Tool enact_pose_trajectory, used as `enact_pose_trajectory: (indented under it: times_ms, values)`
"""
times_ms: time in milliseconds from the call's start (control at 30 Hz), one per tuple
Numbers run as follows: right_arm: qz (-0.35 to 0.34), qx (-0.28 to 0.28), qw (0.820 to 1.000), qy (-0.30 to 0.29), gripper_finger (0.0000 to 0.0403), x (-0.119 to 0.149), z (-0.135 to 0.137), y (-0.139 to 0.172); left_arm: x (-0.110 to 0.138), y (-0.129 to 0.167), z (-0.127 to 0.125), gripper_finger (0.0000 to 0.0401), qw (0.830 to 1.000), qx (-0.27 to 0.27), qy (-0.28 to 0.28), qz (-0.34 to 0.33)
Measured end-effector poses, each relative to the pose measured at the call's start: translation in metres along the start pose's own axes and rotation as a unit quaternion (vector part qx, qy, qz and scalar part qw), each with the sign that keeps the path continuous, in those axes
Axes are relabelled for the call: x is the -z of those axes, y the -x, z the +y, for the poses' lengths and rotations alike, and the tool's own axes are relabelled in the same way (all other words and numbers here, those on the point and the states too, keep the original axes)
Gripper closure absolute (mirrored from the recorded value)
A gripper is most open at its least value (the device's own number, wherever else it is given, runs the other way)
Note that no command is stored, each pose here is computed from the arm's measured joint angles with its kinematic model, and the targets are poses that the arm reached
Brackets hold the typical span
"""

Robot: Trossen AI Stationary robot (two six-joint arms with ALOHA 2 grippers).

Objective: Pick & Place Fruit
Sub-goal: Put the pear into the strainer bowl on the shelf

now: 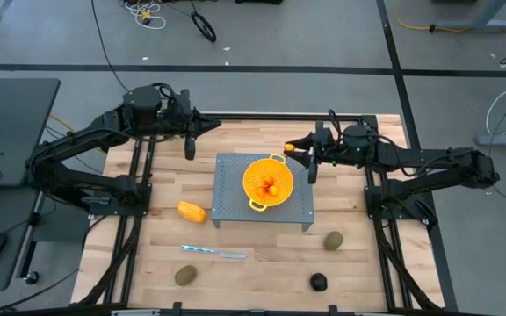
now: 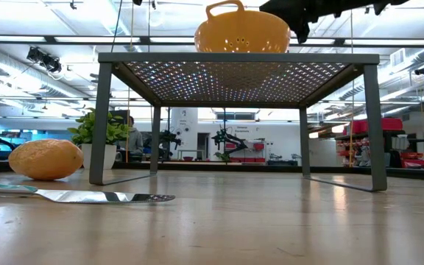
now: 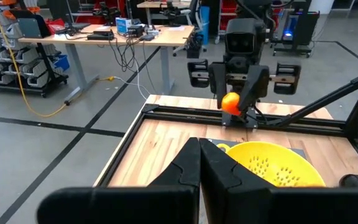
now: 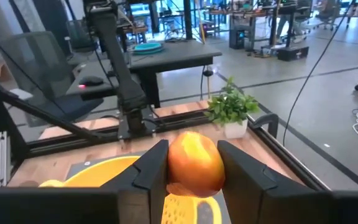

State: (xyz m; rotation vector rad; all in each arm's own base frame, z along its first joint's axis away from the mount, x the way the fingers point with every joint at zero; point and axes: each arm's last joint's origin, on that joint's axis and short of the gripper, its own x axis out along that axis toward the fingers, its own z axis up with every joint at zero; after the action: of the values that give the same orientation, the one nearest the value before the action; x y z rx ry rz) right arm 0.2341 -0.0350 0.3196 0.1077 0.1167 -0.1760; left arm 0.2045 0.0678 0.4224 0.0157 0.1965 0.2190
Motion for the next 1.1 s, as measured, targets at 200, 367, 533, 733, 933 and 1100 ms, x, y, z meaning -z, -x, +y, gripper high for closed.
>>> enact_pose_trajectory:
  times_ms: [200, 367, 533, 733, 933, 1100]
  values:
    - [0.013, -0.002, 1.0, 0.001, 0.0274, 0.006, 0.001, -0.01, 0.0, 0.0, 0.0, 0.04, 1.0, 0.0, -0.004, 0.0]
    - [-0.004, -0.003, 1.0, 0.0, 0.0274, 0.009, 0.001, -0.023, 0.0, 0.0, 0.0, 0.04, 1.0, 0.0, -0.01, 0.0]
    - [-0.007, -0.004, 1.0, -0.001, 0.0274, 0.013, 0.001, -0.031, 0.0, 0.0, 0.0, 0.04, 1.0, 0.0, -0.015, 0.0]
    - [-0.005, -0.004, 1.0, -0.03, 0.027, 0.014, 0.001, -0.033, 0.0, 0.0, 0.0, 0.04, 1.0, 0.003, -0.017, 0.0]
    - [-0.004, -0.006, 1.0, -0.03, 0.0251, 0.014, 0.001, -0.033, 0.0, 0.0, -0.001, 0.04, 1.0, 0.009, -0.018, 0.0]
    - [-0.005, -0.036, 0.999, -0.029, 0.0242, 0.014, 0.004, -0.033, 0.0, 0.0, -0.001, 0.04, 1.0, 0.009, -0.019, 0.0]
